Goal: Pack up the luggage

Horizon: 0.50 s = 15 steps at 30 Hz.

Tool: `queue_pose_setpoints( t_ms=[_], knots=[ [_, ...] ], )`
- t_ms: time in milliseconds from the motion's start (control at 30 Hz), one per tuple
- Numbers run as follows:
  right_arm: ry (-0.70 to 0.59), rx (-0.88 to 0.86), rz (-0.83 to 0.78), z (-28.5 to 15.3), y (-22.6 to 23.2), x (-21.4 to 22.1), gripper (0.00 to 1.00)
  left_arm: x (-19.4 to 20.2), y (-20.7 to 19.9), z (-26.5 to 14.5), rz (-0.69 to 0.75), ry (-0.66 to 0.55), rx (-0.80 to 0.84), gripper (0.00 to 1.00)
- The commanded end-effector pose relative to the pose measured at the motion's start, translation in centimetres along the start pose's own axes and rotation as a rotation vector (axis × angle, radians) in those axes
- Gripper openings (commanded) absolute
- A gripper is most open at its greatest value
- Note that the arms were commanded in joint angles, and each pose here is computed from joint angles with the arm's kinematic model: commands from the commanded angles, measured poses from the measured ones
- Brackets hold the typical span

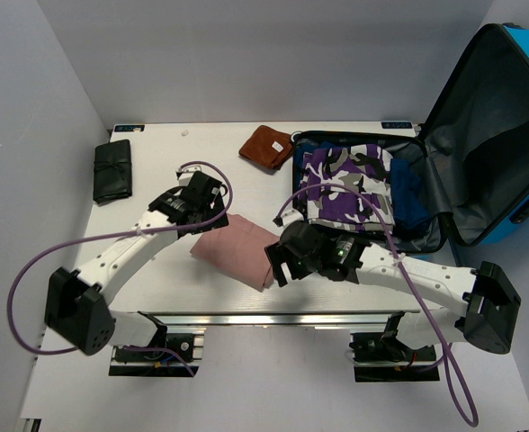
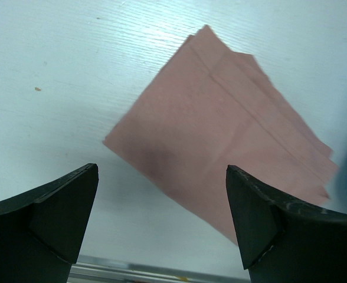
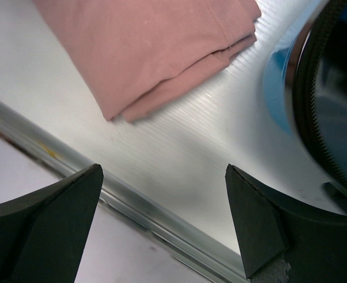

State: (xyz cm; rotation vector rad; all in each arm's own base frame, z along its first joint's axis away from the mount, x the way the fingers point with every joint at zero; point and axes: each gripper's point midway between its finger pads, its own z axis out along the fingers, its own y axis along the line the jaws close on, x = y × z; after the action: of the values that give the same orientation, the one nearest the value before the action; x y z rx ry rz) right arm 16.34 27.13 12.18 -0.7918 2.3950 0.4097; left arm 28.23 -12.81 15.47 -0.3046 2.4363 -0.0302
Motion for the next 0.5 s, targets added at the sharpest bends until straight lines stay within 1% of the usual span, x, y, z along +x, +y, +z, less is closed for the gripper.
queue_pose_setpoints(
  t_ms=[0, 33, 67, 100, 133, 167, 200, 267, 300, 333, 367, 467],
  knots=[
    [-0.177, 0.037, 0.263, 1.0, 1.1, -2.7, 0.89, -0.5, 1.4, 2.9, 0.033, 0.005, -0.074, 0.98],
    [-0.191, 0.057, 0.344, 1.8, 0.9, -1.8, 0.89, -0.7, 1.0, 3.4, 0.044, 0.015, -0.043, 0.98],
    [-0.21, 0.046, 0.383, 2.2, 1.1, -1.9, 0.89, -1.6, 0.2, 4.0, 0.073, -0.011, 0.0, 0.98],
    [-0.272, 0.05, 0.433, 2.5, 1.2, -2.7, 0.89, -1.7, 0.2, 4.9, 0.087, 0.0, 0.014, 0.98],
    [-0.27, 0.06, 0.479, 3.1, 1.1, -1.9, 0.89, -1.5, -0.4, 5.3, 0.101, 0.017, 0.061, 0.98],
    [-0.277, 0.052, 0.529, 3.6, 1.4, -1.8, 0.89, -2.0, -0.7, 5.7, 0.114, 0.0, 0.079, 0.98],
    [-0.31, 0.064, 0.563, 3.8, 1.3, -2.1, 0.89, -1.4, -0.2, 6.6, 0.122, 0.024, 0.076, 0.98],
    [-0.307, 0.081, 0.609, 4.8, 1.5, -1.6, 0.89, -1.5, -0.4, 7.4, 0.131, 0.021, 0.102, 0.98],
    [-0.33, 0.109, 0.633, 5.0, 1.1, -1.8, 0.89, -0.8, 0.0, 8.1, 0.143, 0.036, 0.107, 0.98],
    [-0.319, 0.133, 0.643, 5.8, 1.0, -1.3, 0.89, -1.0, -0.5, 8.4, 0.158, 0.018, 0.133, 0.98],
    [-0.327, 0.131, 0.679, 6.0, 1.3, -1.7, 0.89, -0.6, -0.2, 8.7, 0.161, 0.027, 0.136, 0.98],
    [-0.326, 0.166, 0.712, 7.0, 1.2, -1.8, 0.89, 0.7, 0.1, 9.8, 0.176, 0.037, 0.16, 0.98]
  ],
)
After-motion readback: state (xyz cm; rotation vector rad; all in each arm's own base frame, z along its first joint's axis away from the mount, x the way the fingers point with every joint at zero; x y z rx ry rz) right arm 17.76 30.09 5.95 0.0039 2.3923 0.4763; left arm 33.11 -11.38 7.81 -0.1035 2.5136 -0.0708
